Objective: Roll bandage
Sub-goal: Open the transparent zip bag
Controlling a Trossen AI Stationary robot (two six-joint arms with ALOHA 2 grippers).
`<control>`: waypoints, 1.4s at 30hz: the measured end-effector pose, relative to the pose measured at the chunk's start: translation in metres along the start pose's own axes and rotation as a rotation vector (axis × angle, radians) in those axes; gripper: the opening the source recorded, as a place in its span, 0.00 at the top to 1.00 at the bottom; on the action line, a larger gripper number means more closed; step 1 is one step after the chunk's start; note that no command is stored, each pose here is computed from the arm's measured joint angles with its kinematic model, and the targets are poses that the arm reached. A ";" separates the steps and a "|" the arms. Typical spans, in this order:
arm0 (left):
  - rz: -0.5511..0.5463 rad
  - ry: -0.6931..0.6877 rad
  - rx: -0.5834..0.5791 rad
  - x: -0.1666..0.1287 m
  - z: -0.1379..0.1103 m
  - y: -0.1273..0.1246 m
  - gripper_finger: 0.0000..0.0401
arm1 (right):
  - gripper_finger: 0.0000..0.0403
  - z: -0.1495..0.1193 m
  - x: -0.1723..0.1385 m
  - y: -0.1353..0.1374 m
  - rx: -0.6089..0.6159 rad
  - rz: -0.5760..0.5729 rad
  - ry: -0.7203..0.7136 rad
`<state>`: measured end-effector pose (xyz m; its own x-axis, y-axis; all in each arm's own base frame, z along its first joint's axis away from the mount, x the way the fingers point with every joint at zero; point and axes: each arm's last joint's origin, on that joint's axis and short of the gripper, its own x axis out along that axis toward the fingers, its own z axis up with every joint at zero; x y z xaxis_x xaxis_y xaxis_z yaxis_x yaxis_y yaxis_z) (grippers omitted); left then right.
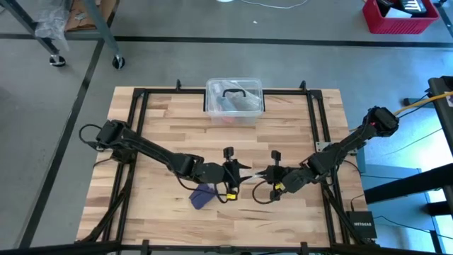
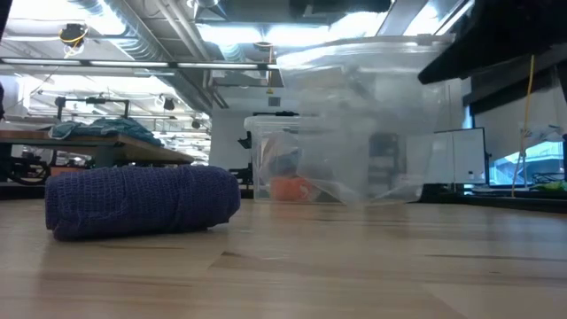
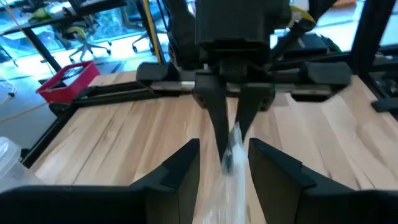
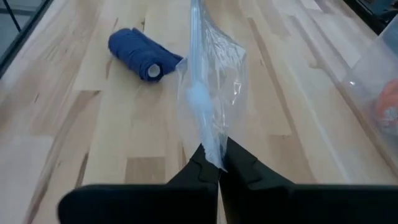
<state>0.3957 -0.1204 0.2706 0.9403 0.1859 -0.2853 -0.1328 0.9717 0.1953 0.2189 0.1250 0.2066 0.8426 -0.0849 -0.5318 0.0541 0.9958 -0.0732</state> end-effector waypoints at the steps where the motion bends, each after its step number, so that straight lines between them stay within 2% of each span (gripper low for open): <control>1: 0.002 -0.017 -0.010 0.003 0.000 0.000 0.68 | 1.00 0.000 0.000 0.000 0.004 0.004 -0.001; 4: -0.014 -0.058 -0.024 0.009 0.000 0.000 0.68 | 1.00 0.000 0.000 0.001 0.008 0.010 -0.003; 7: -0.057 -0.046 -0.017 0.019 -0.009 -0.002 0.68 | 1.00 0.001 0.000 0.001 0.015 0.012 -0.009; 12: -0.061 -0.032 -0.006 0.028 -0.020 -0.007 0.68 | 1.00 0.002 0.000 0.001 0.051 0.014 -0.015; 27: -0.049 -0.001 0.028 0.039 -0.032 -0.006 0.68 | 1.00 0.004 0.000 0.002 0.065 0.017 -0.033; 37: -0.047 -0.031 0.023 0.041 -0.032 -0.008 0.68 | 1.00 0.003 0.000 0.001 0.062 0.010 -0.032; 42: -0.041 -0.029 0.040 0.041 -0.032 -0.009 0.73 | 1.00 0.003 0.000 0.001 0.060 0.010 -0.030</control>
<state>0.4249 -0.1165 0.2274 0.9532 0.1417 -0.2669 -0.0823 0.9716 0.2219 0.2203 0.1264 0.2092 0.8589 -0.0752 -0.5067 0.0774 0.9969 -0.0167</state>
